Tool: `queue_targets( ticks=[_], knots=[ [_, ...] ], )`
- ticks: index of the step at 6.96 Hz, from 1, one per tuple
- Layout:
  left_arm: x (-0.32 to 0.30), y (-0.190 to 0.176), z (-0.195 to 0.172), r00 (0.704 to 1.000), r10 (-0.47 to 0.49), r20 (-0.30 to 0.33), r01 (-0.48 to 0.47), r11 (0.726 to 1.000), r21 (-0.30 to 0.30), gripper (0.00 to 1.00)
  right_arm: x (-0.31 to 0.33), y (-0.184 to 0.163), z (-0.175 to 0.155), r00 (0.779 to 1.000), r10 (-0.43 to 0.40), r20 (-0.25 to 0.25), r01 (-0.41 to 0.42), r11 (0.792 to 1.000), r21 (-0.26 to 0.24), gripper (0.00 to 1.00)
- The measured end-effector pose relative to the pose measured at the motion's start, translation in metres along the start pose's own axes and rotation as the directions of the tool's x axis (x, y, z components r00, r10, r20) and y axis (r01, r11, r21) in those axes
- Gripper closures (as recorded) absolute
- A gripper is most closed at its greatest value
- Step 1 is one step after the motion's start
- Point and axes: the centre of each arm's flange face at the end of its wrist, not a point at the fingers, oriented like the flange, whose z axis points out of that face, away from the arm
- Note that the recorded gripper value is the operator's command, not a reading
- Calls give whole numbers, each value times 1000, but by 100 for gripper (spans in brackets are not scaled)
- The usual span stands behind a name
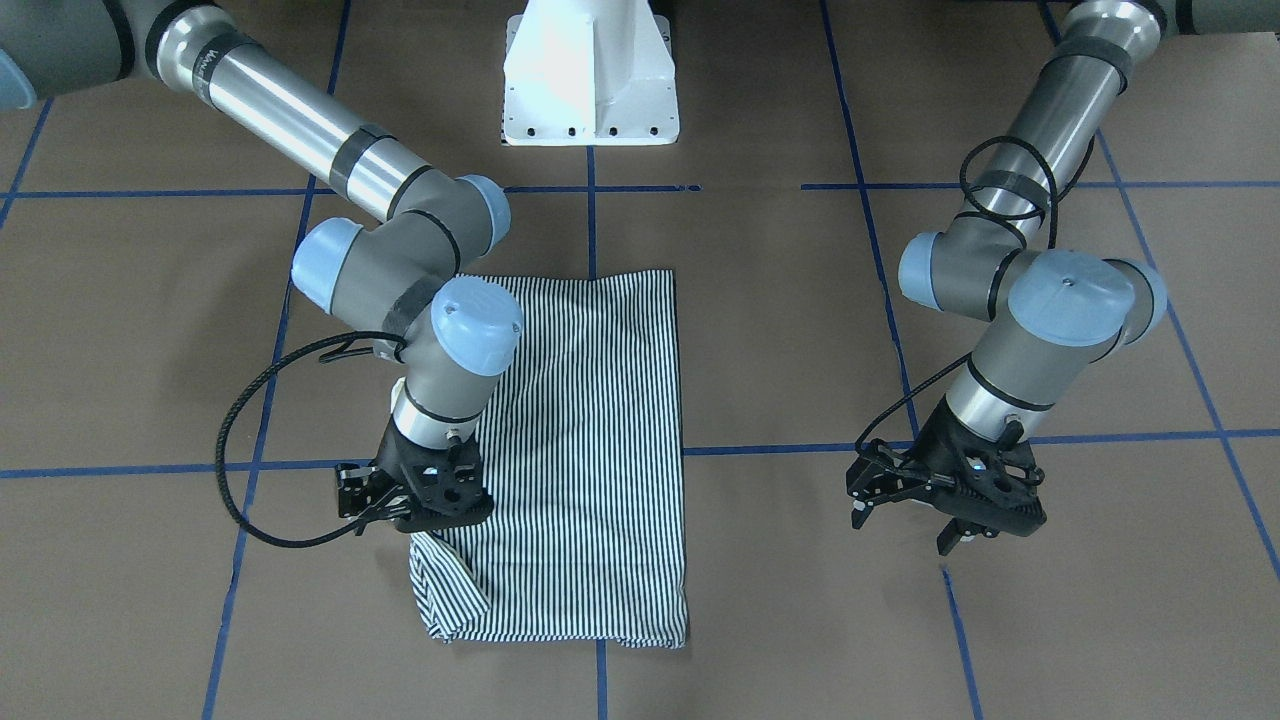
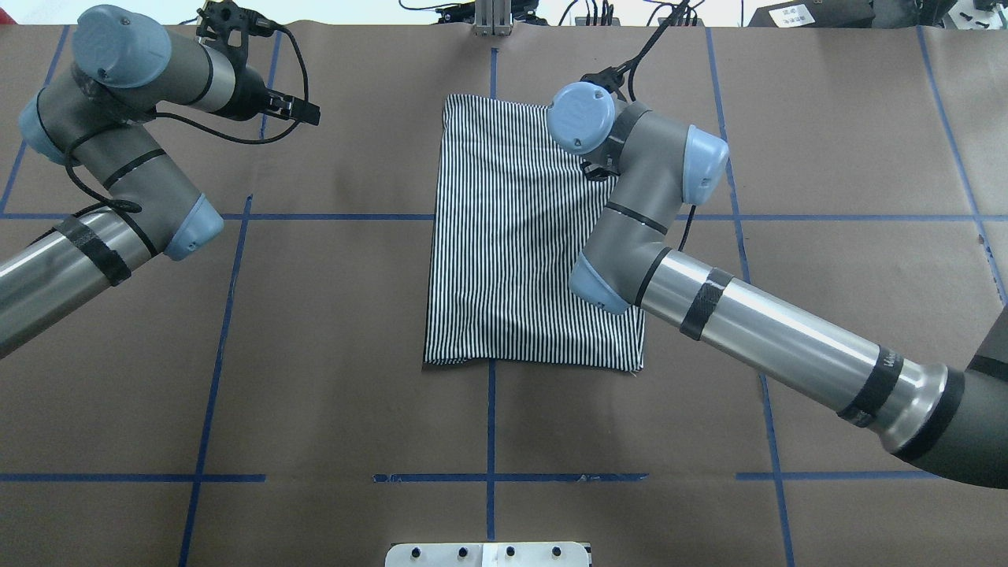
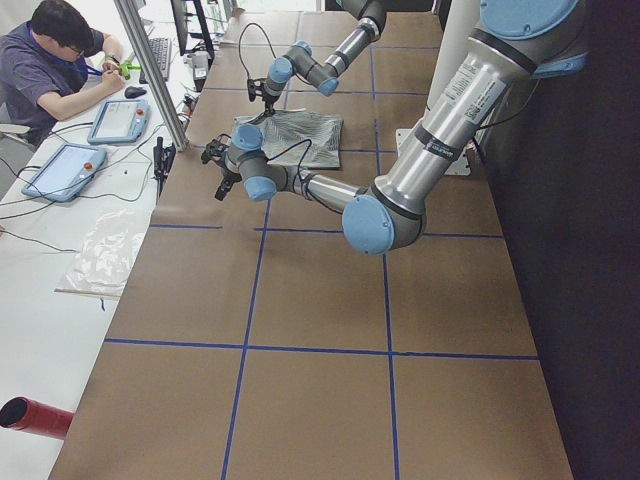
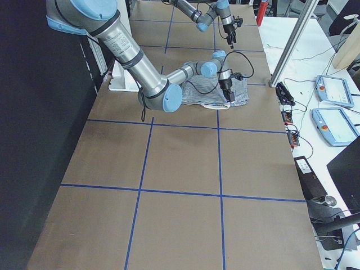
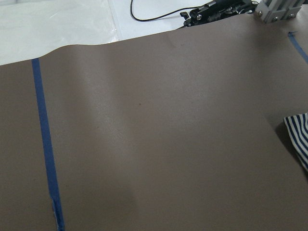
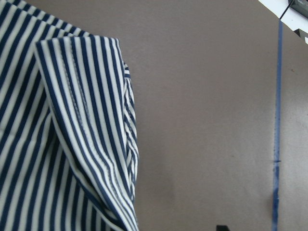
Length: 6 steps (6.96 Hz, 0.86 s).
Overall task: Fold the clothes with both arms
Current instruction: 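Press and smooth the shirt top with the right gripper, then lift away, then lower both grippers to the shirt edges nearest the robot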
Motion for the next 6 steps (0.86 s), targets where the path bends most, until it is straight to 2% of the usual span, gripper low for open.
queue_targets(
  ticks=[1, 3, 5, 6],
  knots=[
    [0, 0, 0, 1000, 1, 0, -1, 1000, 1, 0, 18, -5, 6, 1000, 1, -9, -1, 1000, -4, 31],
    [1, 0, -1, 1000, 1, -1, -1, 1000, 2, 0, 36, -12, 12, 999, 17, 39, -17, 1000, 10, 31],
    [2, -1, -3, 1000, 3, -5, -3, 1000, 5, 0, 68, -13, 30, 997, 40, 64, -41, 999, 3, 30],
    [3, -1, -3, 1000, 4, -5, -4, 1000, 6, 0, 84, -17, 34, 994, 56, 92, -56, 998, -2, 20]
  ],
)
